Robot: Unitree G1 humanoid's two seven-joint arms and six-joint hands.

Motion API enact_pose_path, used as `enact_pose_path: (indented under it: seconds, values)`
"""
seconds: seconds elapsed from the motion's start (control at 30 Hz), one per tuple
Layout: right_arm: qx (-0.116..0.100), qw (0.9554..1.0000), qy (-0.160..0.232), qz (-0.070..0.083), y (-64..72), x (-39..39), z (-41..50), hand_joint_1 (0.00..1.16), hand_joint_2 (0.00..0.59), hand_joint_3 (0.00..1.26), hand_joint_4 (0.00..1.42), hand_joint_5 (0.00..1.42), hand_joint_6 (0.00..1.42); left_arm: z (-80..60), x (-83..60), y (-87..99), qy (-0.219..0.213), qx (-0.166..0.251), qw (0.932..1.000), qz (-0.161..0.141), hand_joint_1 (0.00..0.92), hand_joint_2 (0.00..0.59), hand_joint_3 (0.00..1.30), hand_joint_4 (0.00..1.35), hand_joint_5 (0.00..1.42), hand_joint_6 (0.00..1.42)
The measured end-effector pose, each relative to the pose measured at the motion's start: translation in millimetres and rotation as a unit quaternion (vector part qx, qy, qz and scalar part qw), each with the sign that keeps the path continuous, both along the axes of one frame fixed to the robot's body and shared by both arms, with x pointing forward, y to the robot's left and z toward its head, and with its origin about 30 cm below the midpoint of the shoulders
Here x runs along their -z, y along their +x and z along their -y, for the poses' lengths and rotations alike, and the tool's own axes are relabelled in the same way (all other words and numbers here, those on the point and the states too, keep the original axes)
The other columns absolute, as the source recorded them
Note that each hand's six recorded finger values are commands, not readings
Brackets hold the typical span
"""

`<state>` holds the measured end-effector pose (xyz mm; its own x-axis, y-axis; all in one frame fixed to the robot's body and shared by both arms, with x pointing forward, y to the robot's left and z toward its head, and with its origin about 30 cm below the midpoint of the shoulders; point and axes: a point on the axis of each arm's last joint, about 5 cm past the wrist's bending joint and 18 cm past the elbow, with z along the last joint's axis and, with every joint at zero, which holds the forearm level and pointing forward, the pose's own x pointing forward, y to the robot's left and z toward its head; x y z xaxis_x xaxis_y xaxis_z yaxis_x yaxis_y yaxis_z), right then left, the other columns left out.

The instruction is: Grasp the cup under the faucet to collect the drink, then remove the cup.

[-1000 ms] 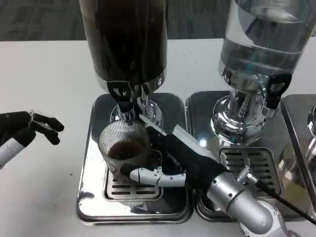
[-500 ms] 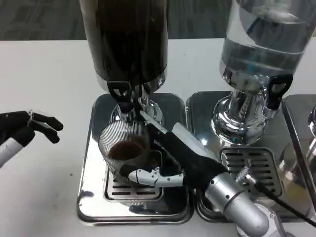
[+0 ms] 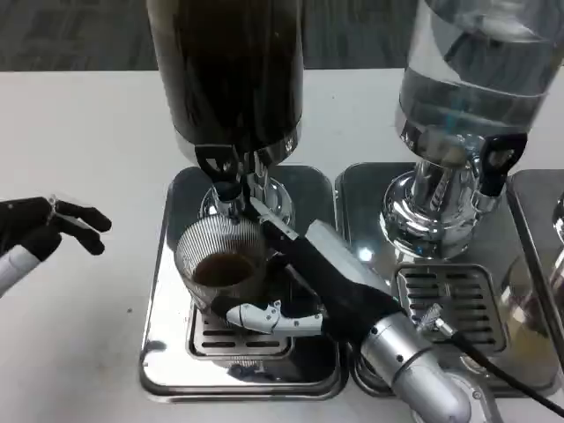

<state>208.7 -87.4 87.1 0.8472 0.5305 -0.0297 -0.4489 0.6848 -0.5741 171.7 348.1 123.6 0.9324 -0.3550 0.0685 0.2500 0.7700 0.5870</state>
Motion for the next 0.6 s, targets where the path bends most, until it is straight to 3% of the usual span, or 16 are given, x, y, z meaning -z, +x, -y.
enact_pose_path:
  seconds: [0.3,0.6]
  values:
    - [0.019,0.9997,-0.004,0.016,-4.1,1.4,-1.6,0.61,0.207,0.19,0.24,0.35,0.47,0.1,0.0,0.0,0.0,0.0,1.0,0.0,0.0,0.105,0.55,0.6,0.45,0.24]
    - [0.033,0.9991,-0.005,0.026,-6.6,3.0,-2.5,0.6,0.221,0.23,0.26,0.36,0.48,0.1,0.1,-0.1,0.0,0.001,1.0,-0.001,0.0,0.116,0.54,0.6,0.45,0.25]
